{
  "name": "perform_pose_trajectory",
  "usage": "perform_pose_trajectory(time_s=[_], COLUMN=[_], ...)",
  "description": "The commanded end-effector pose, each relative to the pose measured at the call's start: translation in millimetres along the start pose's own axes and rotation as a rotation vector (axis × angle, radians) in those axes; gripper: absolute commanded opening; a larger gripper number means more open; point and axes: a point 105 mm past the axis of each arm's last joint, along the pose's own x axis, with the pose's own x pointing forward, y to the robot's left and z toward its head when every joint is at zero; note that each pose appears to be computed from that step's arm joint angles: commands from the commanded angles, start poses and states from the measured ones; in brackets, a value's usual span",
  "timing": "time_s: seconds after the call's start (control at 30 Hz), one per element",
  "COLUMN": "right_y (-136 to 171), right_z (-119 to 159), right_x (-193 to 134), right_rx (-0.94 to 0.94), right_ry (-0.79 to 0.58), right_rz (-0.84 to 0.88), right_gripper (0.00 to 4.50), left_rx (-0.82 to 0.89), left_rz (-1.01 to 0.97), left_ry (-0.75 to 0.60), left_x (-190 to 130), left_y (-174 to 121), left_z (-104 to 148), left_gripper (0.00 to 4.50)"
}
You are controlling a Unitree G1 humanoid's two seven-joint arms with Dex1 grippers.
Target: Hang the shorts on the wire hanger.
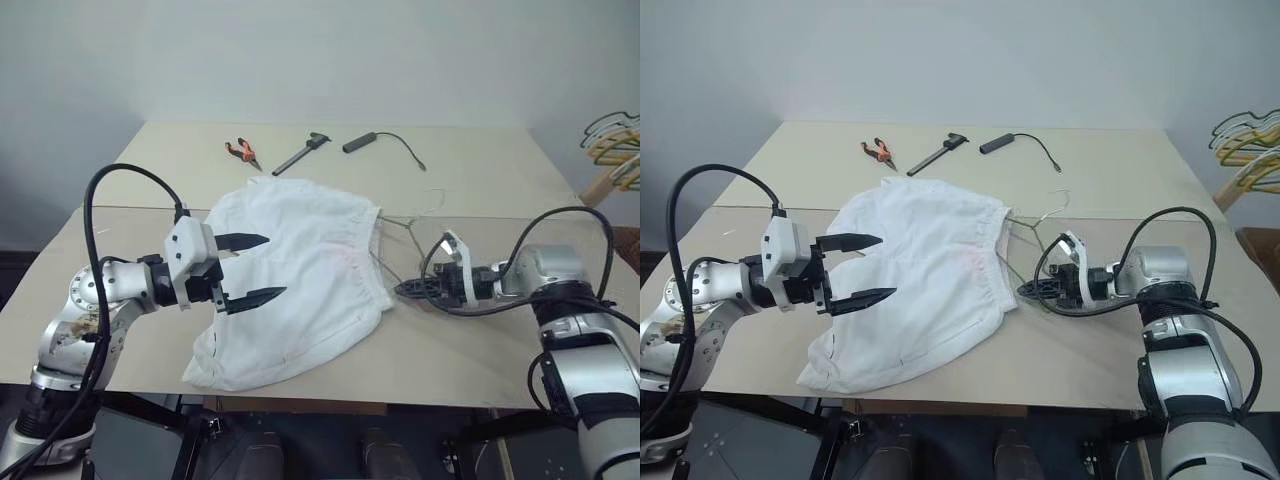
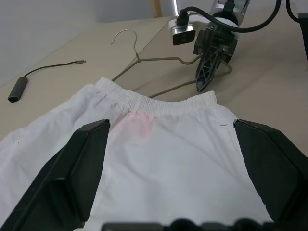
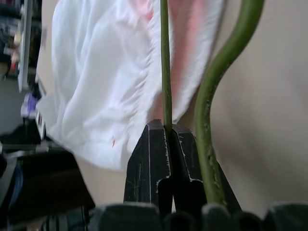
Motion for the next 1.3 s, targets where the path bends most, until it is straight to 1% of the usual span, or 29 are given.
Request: perform_pose_trajectory(time_s=[0.03, 0.2, 0.3, 0.37, 0.47, 0.57, 0.67, 0.7, 0.83, 0.97, 1.07, 1.23, 1.3], right_y=[6, -11, -11, -10, -6, 4, 4, 4, 1, -9, -9, 1, 7], right_z=[9, 33, 44, 46, 44, 37, 26, 26, 42, 60, 64, 75, 79], right_x=[-2, 2, 6, 9, 17, 21, 23, 22, 21, 20, 20, 21, 17], right_rx=[-0.044, -0.029, -0.047, -0.055, -0.087, -0.1, -0.126, -0.129, -0.145, -0.125, -0.121, -0.213, -0.278], right_ry=[-0.011, -0.11, -0.145, -0.149, -0.112, -0.042, 0.053, 0.054, -0.021, -0.153, -0.186, -0.234, -0.243], right_rz=[0.022, -0.096, -0.103, -0.096, -0.063, 0.017, 0.04, 0.035, -0.033, -0.152, -0.153, -0.127, -0.122], right_gripper=[0.0, 0.0, 0.0, 0.0, 0.0, 0.0, 0.0, 0.0, 0.0, 0.0, 0.0, 0.0, 0.0], left_rx=[0.038, 0.037, 0.038, 0.037, 0.038, 0.038, 0.039, 0.039, 0.036, 0.032, 0.03, 0.03, 0.027], left_rz=[0.016, 0.018, 0.017, 0.017, 0.019, 0.021, 0.022, 0.023, 0.027, 0.027, 0.027, 0.031, 0.032], left_ry=[-0.012, -0.01, -0.012, -0.013, -0.009, -0.008, -0.005, -0.003, -0.003, -0.005, -0.005, -0.003, -0.003], left_x=[-4, -5, -4, -4, -5, -5, -7, -7, -8, -7, -7, -7, -7], left_y=[2, 1, 0, 0, 0, -1, -2, -2, -3, -5, -6, -4, -4], left_z=[9, 8, 9, 10, 9, 9, 8, 8, 8, 8, 8, 8, 7], left_gripper=[4.48, 4.48, 4.48, 4.48, 4.48, 4.48, 4.48, 4.48, 4.48, 4.48, 4.48, 4.48, 4.48])
